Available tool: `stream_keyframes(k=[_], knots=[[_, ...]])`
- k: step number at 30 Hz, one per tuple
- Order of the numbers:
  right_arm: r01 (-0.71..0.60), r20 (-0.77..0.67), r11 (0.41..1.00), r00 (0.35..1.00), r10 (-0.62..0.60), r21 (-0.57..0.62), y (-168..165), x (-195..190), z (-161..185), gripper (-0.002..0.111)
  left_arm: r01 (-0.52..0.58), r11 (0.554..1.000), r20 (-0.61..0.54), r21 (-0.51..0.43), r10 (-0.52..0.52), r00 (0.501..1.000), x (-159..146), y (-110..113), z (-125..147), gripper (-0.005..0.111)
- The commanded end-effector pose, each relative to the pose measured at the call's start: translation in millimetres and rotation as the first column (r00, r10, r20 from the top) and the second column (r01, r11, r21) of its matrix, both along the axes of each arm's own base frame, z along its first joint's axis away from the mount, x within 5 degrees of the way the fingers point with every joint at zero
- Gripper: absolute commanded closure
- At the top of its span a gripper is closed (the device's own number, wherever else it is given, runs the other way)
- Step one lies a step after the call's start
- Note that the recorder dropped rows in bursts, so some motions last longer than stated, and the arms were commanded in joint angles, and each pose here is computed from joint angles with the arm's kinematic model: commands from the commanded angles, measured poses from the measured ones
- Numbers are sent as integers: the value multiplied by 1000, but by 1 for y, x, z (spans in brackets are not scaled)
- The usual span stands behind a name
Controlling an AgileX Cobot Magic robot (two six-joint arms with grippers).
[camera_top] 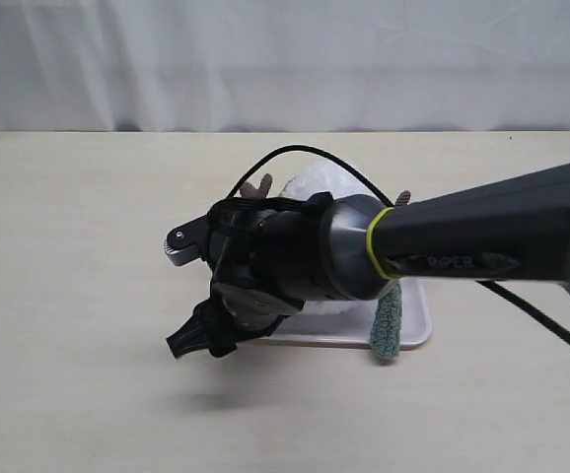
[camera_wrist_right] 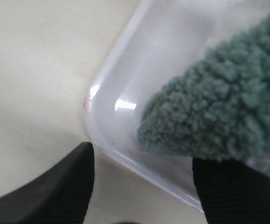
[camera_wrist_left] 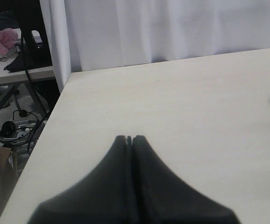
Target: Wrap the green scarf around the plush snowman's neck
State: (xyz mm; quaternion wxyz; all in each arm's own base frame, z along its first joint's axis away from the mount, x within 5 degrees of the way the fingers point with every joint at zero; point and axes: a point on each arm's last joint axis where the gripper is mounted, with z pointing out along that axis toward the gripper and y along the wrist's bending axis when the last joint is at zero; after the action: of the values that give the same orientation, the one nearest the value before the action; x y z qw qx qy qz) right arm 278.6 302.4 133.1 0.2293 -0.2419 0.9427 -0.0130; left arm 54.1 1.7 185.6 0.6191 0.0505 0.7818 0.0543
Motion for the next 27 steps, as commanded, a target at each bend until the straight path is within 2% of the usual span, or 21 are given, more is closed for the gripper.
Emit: stream_keyframes(k=[1, 3, 5, 12, 19, 27], knots=[[4, 24, 999, 1000, -5, 37, 3, 5, -9, 50, 6, 1000, 8, -3, -6, 1000, 0, 0, 0, 107], [8, 19, 1000, 1000, -8, 7, 2, 6, -18, 51, 6, 1000, 8, -3, -6, 1000, 0, 0, 0, 107], [-2, 25, 1000, 1000, 2, 1, 2, 6, -19, 57, 6, 1000, 8, -3, -6, 1000, 0, 0, 0, 107], [-42, 59, 999, 997, 43, -19, 2, 9, -16, 105, 6, 1000, 8, -3, -6, 1000, 0, 0, 0, 107], [-47, 56, 999, 997, 48, -27, 1, 7, -13, 104, 6, 1000, 8, -3, -6, 1000, 0, 0, 0, 107], [-86, -13, 996, 996, 85, -21, -2, -2, 8, 104, 6, 1000, 8, -3, -6, 1000, 0, 0, 0, 107]])
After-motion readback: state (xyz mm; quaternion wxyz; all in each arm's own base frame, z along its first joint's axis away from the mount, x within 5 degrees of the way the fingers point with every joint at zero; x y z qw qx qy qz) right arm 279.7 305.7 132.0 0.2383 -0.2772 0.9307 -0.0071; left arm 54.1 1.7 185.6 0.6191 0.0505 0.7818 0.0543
